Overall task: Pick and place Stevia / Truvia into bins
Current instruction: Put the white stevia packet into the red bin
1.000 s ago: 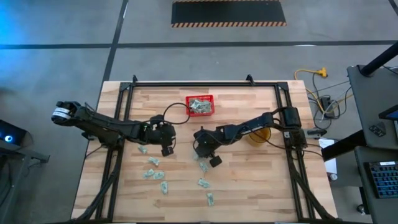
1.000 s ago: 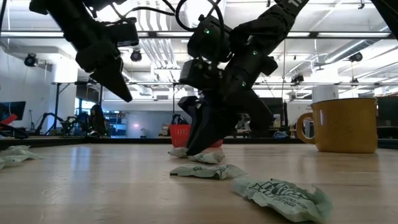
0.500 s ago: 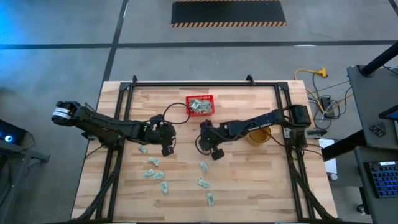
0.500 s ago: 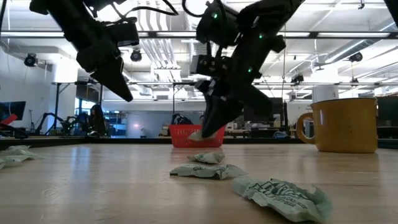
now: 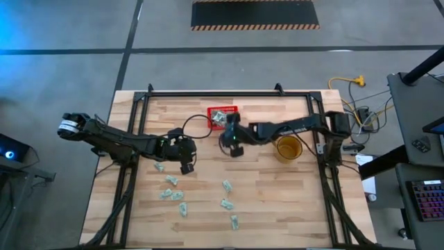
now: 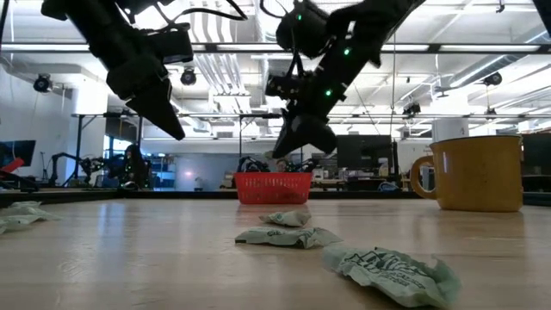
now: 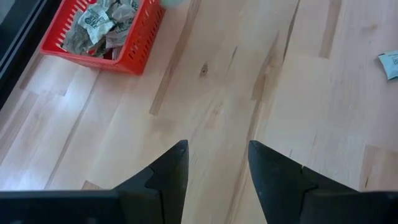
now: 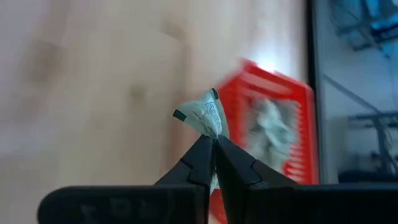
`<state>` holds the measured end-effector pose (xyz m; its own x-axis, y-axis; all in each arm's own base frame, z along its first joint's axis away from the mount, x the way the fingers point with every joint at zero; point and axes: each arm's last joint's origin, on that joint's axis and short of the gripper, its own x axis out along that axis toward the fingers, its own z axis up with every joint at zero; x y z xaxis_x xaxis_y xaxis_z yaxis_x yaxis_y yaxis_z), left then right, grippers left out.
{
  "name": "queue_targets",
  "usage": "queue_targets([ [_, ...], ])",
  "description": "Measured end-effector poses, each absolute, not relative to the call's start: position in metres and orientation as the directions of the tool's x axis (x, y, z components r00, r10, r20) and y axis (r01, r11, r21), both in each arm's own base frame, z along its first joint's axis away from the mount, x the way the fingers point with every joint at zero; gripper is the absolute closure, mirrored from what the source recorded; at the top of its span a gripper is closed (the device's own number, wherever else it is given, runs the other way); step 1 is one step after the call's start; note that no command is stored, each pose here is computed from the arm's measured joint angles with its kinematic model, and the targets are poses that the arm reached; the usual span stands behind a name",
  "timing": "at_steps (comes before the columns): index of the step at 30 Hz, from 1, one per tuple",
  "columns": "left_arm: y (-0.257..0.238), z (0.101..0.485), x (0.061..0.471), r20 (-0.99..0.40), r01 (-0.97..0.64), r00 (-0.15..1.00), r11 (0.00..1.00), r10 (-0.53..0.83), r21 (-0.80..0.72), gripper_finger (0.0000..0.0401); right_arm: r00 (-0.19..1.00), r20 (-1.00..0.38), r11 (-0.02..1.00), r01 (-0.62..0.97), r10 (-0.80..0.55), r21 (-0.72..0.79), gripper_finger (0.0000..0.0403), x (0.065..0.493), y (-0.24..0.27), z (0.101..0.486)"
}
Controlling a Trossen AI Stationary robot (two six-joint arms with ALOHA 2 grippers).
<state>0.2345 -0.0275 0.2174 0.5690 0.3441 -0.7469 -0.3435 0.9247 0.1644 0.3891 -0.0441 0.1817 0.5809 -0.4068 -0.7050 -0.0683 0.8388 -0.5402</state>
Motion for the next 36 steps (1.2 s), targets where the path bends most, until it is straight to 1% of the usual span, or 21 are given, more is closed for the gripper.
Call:
queue_targets([
  [6,-0.028,0.217,0.234,-0.747,-0.324,0.568,0.928,0.344,0.181,0.025,0.542,-0.695,0.848,0.065,-0.473,-0.527,0.039,0.384,-0.089,0.186],
  [9,-0.028,0.217,0.234,-0.747,-0.324,0.568,0.929,0.344,0.182,0.025,0.531,-0.693,0.857,0.141,-0.488,-0.495,0.039,0.38,-0.109,0.187],
  [15,-0.028,0.217,0.234,-0.747,-0.324,0.568,0.928,0.345,0.182,0.025,0.595,-0.715,0.93,0.224,-0.368,-0.291,0.039,0.373,-0.138,0.187],
  [19,-0.027,0.217,0.234,-0.747,-0.324,0.568,0.928,0.345,0.183,0.025,0.596,-0.712,0.926,0.294,-0.371,-0.237,0.039,0.369,-0.148,0.187],
  [23,-0.027,0.217,0.234,-0.746,-0.323,0.568,0.928,0.346,0.185,0.025,0.594,-0.714,0.927,0.291,-0.37,-0.238,0.039,0.368,-0.149,0.187],
  [30,-0.027,0.218,0.235,-0.74,-0.301,0.571,0.929,0.356,0.215,0.025,0.612,-0.728,0.949,0.247,-0.309,-0.195,0.0387,0.369,-0.145,0.186],
  [33,-0.027,0.219,0.236,-0.727,-0.287,0.579,0.927,0.369,0.241,0.025,0.607,-0.733,0.95,0.246,-0.307,-0.194,0.0368,0.368,-0.145,0.185],
  [36,-0.027,0.22,0.238,-0.714,-0.261,0.596,0.93,0.367,0.26,0.025,0.608,-0.732,0.95,0.247,-0.307,-0.194,0.0339,0.369,-0.145,0.185],
])
